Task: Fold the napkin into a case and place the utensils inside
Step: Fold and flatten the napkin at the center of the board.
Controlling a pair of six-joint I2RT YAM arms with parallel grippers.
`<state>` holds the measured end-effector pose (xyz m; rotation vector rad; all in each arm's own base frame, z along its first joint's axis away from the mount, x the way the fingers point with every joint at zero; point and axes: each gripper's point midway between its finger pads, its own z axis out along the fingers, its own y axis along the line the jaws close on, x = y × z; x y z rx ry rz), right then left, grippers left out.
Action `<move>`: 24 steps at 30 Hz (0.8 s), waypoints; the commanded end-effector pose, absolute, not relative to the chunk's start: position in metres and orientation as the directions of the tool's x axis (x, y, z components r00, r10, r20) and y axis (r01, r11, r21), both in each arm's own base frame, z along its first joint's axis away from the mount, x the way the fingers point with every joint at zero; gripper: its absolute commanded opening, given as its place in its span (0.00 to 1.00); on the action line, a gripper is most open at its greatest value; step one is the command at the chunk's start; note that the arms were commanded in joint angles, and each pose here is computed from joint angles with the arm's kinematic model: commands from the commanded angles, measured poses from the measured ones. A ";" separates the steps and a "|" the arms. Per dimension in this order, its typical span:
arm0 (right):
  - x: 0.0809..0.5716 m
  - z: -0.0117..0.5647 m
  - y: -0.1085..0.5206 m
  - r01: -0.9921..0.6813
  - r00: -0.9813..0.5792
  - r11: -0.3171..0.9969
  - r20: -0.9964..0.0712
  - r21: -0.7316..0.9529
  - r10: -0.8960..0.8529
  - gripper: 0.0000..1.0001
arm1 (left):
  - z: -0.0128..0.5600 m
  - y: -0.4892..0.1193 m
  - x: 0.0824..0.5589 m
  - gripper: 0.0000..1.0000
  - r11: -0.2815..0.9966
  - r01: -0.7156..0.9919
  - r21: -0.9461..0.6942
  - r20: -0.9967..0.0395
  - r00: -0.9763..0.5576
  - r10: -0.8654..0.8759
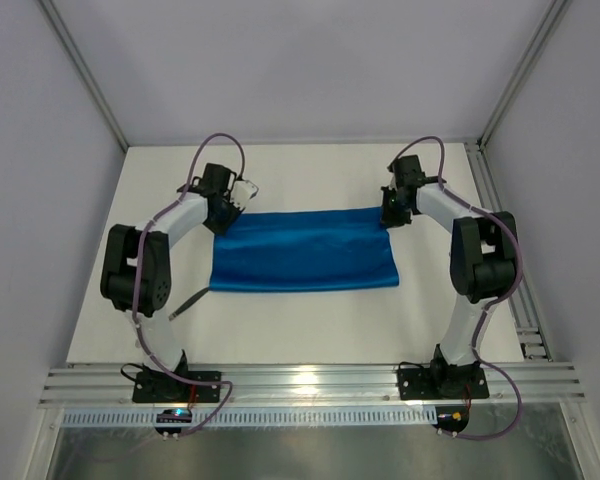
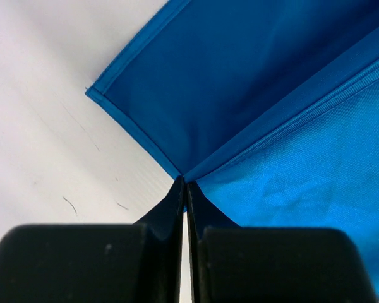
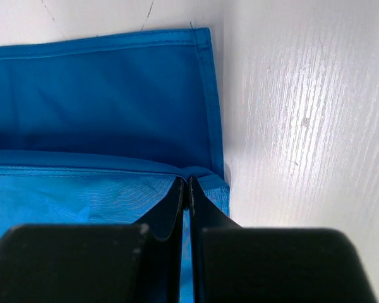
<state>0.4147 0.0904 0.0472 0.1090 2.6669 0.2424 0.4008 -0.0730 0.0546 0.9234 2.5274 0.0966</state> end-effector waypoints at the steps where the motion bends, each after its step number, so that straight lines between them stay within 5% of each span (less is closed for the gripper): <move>1: 0.437 0.063 0.078 0.052 -0.865 0.985 -0.487 0.162 0.126 0.04 | 0.062 -0.066 0.426 0.00 0.786 0.556 0.270 -0.408 -0.673 0.617; 8: 0.450 0.056 0.083 0.060 -0.866 0.982 -0.480 0.179 0.141 0.04 | 0.054 -0.068 0.428 0.00 0.786 0.559 0.264 -0.405 -0.675 0.616; 12: 0.461 0.047 0.079 0.076 -0.860 0.982 -0.487 0.172 0.152 0.28 | 0.050 -0.076 0.429 0.00 0.774 0.589 0.233 -0.422 -0.656 0.626; 24: 0.493 0.071 0.088 -0.042 -0.809 0.962 -0.575 0.269 0.125 0.29 | 0.049 -0.077 0.445 0.05 0.784 0.566 0.253 -0.450 -0.649 0.614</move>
